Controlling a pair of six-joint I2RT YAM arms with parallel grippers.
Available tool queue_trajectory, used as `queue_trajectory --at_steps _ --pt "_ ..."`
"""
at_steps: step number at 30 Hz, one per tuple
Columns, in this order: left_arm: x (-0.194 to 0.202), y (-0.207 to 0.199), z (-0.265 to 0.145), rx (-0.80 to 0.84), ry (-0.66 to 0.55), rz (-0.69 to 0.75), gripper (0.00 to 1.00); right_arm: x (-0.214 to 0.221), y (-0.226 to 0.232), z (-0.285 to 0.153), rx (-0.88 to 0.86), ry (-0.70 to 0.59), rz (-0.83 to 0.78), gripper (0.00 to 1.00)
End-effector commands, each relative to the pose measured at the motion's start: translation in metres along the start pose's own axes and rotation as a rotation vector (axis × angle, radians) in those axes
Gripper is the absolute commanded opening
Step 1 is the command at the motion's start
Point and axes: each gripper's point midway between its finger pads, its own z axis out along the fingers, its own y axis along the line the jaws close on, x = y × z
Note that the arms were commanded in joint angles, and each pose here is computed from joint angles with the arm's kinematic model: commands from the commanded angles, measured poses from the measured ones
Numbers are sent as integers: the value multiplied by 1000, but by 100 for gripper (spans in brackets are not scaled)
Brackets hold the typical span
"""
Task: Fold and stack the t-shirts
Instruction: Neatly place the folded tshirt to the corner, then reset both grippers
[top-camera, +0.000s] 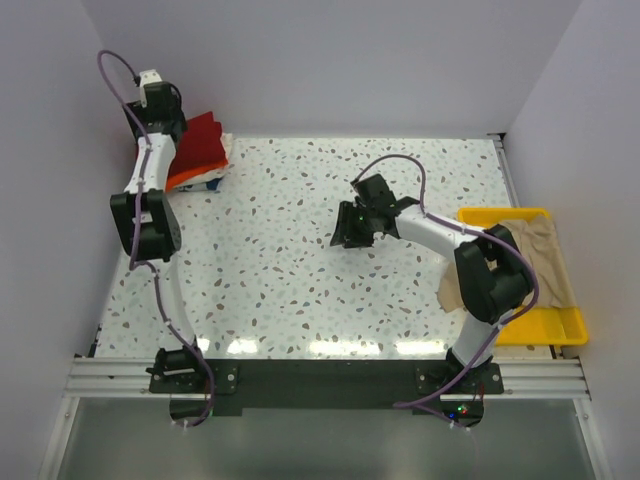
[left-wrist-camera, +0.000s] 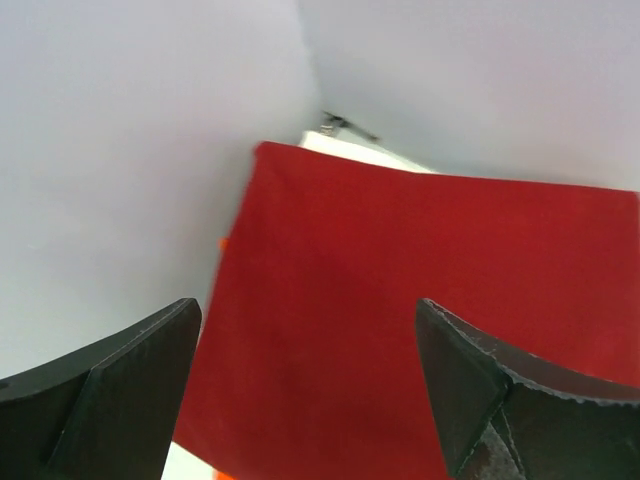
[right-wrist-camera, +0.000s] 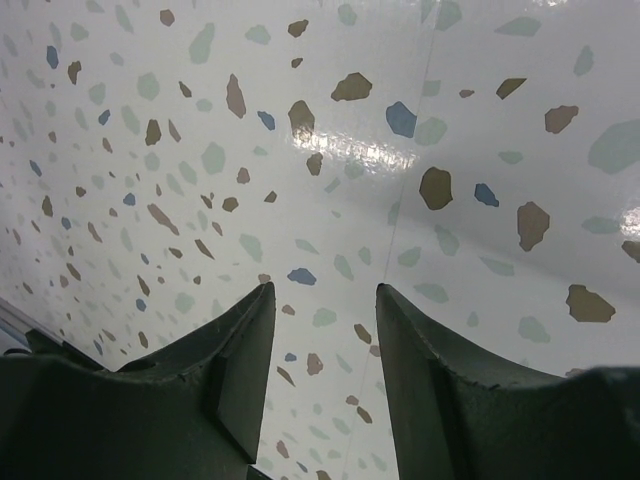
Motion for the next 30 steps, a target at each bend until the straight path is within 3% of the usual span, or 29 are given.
queue_trajectory --at_steps 1,5,9,10,12,14,16,17,18,19,22,23,26,30 --pt "-68 -6 -51 152 -115 -196 93 -24 20 -23 -37 -95 -56 49" --pt "-47 -26 -75 274 -48 -290 93 -27 23 -35 -52 -130 -65 49" --pt "-37 -53 -128 358 -28 -329 93 -28 19 -48 -32 -171 -83 49" --pt "-12 -71 -142 368 9 -295 94 -29 18 -51 -23 -178 -92 49" --pt "-10 -82 -177 385 -7 -288 95 -34 17 -62 -6 -203 -105 49" --pt "29 -104 -209 430 51 -263 95 -35 16 -70 6 -217 -116 49" --pt "30 -107 -246 479 30 -318 95 -39 18 -84 10 -256 -129 49" --pt "66 -118 -265 504 73 -277 95 -39 16 -87 18 -261 -128 50" --pt "59 -115 -287 537 40 -308 95 -41 19 -97 13 -284 -135 49" --pt "89 -124 -306 570 83 -286 95 -42 19 -102 14 -297 -140 50" --pt "103 -128 -351 653 74 -264 95 -43 15 -120 31 -351 -145 50" --pt "123 -135 -371 691 93 -216 96 -44 16 -123 29 -365 -147 50" --pt "146 -133 -396 752 135 -169 97 -45 10 -136 56 -405 -141 50" --pt "149 -124 -423 844 129 -137 98 -42 1 -151 82 -455 -135 50"
